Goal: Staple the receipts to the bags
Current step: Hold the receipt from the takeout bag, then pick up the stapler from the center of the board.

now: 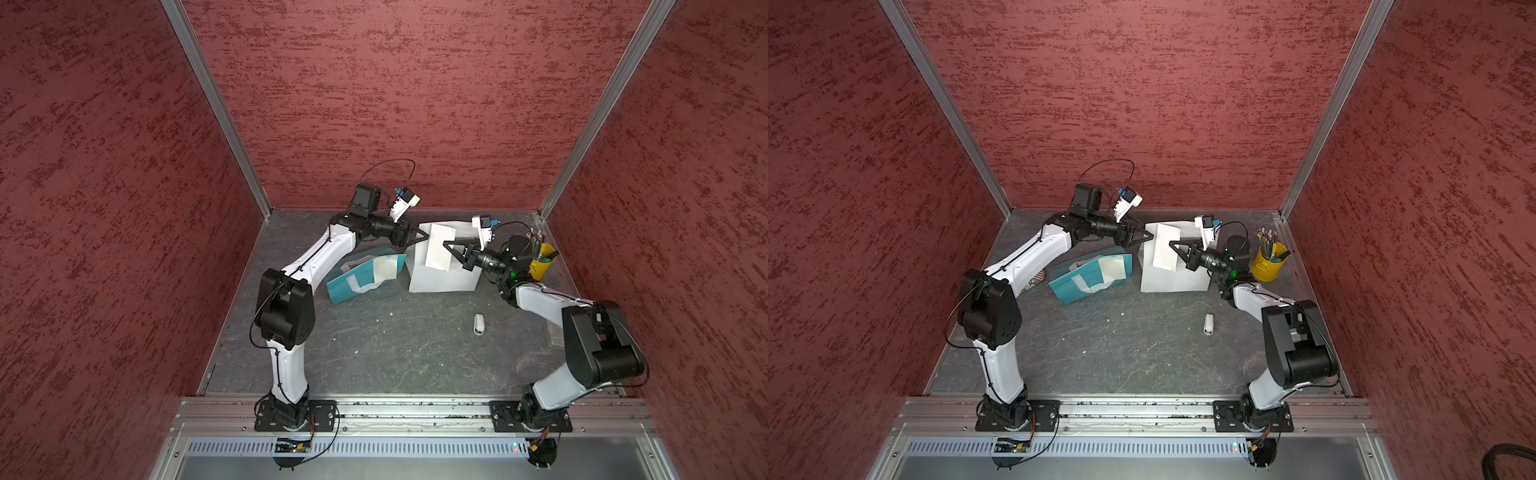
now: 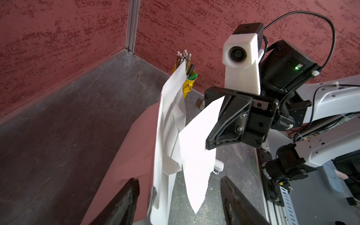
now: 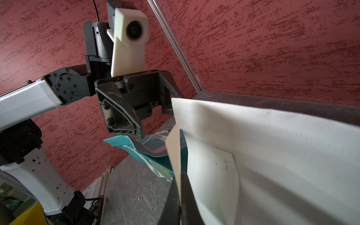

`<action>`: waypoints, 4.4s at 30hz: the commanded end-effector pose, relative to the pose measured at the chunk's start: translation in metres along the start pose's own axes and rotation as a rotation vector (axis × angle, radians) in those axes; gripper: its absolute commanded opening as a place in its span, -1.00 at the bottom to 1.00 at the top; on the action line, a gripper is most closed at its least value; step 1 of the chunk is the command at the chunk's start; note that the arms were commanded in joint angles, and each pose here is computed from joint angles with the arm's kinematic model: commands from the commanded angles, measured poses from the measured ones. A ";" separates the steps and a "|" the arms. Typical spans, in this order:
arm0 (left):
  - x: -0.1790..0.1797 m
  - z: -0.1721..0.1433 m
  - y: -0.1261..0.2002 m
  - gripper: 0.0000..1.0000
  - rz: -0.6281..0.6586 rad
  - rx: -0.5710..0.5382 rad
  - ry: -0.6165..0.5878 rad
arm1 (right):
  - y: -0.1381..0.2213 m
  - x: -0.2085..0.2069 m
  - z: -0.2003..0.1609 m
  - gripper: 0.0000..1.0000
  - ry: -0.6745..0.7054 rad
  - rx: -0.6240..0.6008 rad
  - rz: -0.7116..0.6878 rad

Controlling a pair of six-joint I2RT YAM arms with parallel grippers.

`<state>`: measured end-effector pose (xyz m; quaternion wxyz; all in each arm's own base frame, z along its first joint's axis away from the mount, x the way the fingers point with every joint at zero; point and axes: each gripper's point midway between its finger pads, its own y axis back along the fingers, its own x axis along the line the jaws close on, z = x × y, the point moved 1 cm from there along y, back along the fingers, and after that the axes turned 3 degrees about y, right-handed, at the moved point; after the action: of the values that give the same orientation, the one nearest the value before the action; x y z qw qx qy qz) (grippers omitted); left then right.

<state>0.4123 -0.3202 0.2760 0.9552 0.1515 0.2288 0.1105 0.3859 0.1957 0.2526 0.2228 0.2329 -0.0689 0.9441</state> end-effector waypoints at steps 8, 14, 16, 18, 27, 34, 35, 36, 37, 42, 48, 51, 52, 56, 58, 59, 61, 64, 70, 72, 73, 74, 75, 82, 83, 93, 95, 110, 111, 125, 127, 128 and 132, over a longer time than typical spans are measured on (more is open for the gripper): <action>0.003 0.007 -0.010 0.04 -0.029 -0.016 -0.005 | -0.016 -0.009 -0.002 -1.00 -0.039 0.033 0.031; 0.008 0.007 -0.015 -0.18 -0.030 -0.022 0.002 | -0.021 -0.013 0.000 -1.00 -0.056 0.029 0.035; 0.010 0.008 -0.016 -0.27 -0.030 -0.027 0.002 | -0.022 -0.014 -0.001 -1.00 -0.059 0.030 0.034; 0.010 0.008 -0.017 -0.35 -0.032 -0.031 0.002 | -0.022 -0.015 -0.001 -1.00 -0.059 0.029 0.033; 0.010 0.011 -0.016 -0.74 -0.033 -0.043 -0.010 | -0.023 -0.017 -0.002 -1.00 -0.075 0.025 0.028; 0.009 0.010 -0.016 -1.00 -0.037 -0.043 -0.011 | -0.025 -0.020 -0.004 -0.94 -0.103 0.028 0.025; 0.009 0.010 -0.016 -1.00 -0.039 -0.043 -0.011 | -0.024 -0.021 -0.004 -0.81 -0.106 0.025 0.019; 0.009 0.010 -0.016 -1.00 -0.039 -0.046 -0.015 | -0.024 -0.021 -0.003 -0.67 -0.104 0.022 0.017; 0.009 0.011 -0.016 -1.00 -0.038 -0.046 -0.014 | -0.023 -0.020 -0.002 -0.55 -0.103 0.021 0.016; 0.007 0.011 -0.015 -1.00 -0.038 -0.058 -0.019 | -0.015 -0.015 -0.002 0.01 -0.078 0.024 -0.038; 0.006 0.013 -0.014 -1.00 -0.029 -0.069 -0.026 | 0.018 -0.005 -0.014 0.22 -0.077 0.105 -0.241; 0.004 0.013 -0.012 -1.00 -0.014 -0.077 -0.046 | 0.052 -0.011 -0.032 0.36 -0.122 0.165 -0.468; 0.005 0.012 -0.012 -1.00 -0.008 -0.078 -0.050 | 0.063 -0.014 -0.039 0.36 -0.145 0.194 -0.539; 0.005 0.012 -0.010 -1.00 0.018 -0.083 -0.063 | 0.110 -0.027 -0.082 0.31 -0.284 0.387 -0.821; 0.005 0.012 -0.010 -1.00 0.031 -0.085 -0.073 | 0.125 -0.028 -0.103 0.29 -0.358 0.478 -0.891; 0.005 0.013 -0.009 -1.00 0.037 -0.089 -0.080 | 0.128 -0.026 -0.113 0.26 -0.391 0.525 -0.897; 0.005 0.014 -0.007 -1.00 0.051 -0.094 -0.084 | 0.136 -0.026 -0.127 0.24 -0.450 0.586 -0.933; 0.004 0.013 -0.006 -1.00 0.064 -0.094 -0.091 | 0.149 -0.030 -0.144 0.17 -0.497 0.678 -0.999; 0.000 0.010 -0.004 -1.00 0.071 -0.089 -0.097 | 0.160 -0.037 -0.172 0.13 -0.528 0.782 -1.042; -0.001 0.009 -0.004 -1.00 0.074 -0.083 -0.099 | 0.158 -0.038 -0.182 0.08 -0.541 0.805 -1.030; -0.001 0.008 -0.005 -1.00 0.076 -0.077 -0.098 | 0.158 -0.038 -0.187 0.07 -0.540 0.822 -1.029; -0.002 0.007 -0.004 -1.00 0.077 -0.075 -0.099 | 0.158 -0.039 -0.191 0.07 -0.536 0.836 -1.034; -0.002 0.006 -0.004 -1.00 0.077 -0.073 -0.099 | 0.158 -0.041 -0.193 0.06 -0.532 0.840 -1.039; -0.003 0.005 -0.003 -1.00 0.079 -0.069 -0.104 | 0.155 -0.050 -0.201 -0.07 -0.499 0.865 -1.097; -0.004 0.005 -0.003 -1.00 0.079 -0.069 -0.105 | 0.157 -0.051 -0.202 -0.10 -0.495 0.873 -1.110; -0.003 0.000 -0.003 -1.00 0.079 -0.058 -0.097 | 0.155 -0.060 -0.207 -0.27 -0.429 0.918 -1.181; -0.003 0.000 -0.003 -1.00 0.079 -0.057 -0.095 | 0.152 -0.062 -0.204 -0.23 -0.414 0.911 -1.190; -0.003 -0.003 -0.004 -1.00 0.074 -0.050 -0.087 | 0.148 -0.063 -0.205 -0.38 -0.394 0.907 -1.184; -0.004 -0.003 -0.004 -1.00 0.073 -0.051 -0.087 | 0.148 -0.063 -0.205 -0.41 -0.393 0.906 -1.184; -0.004 -0.005 -0.006 -1.00 0.073 -0.046 -0.083 | 0.150 -0.063 -0.213 -0.37 -0.391 0.949 -1.175; -0.004 -0.005 -0.007 -1.00 0.072 -0.045 -0.082 | 0.150 -0.063 -0.213 -0.47 -0.390 0.950 -1.172; -0.004 -0.006 -0.007 -1.00 0.072 -0.043 -0.080 | 0.150 -0.062 -0.214 -0.53 -0.391 0.955 -1.171; -0.004 -0.005 -0.007 -1.00 0.073 -0.044 -0.081 | 0.148 -0.062 -0.209 -0.84 -0.387 0.934 -1.167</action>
<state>0.4146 -0.3276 0.2641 0.9613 0.1409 0.1874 0.1445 0.2816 0.0881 0.0341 0.5455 0.4684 0.4328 0.5438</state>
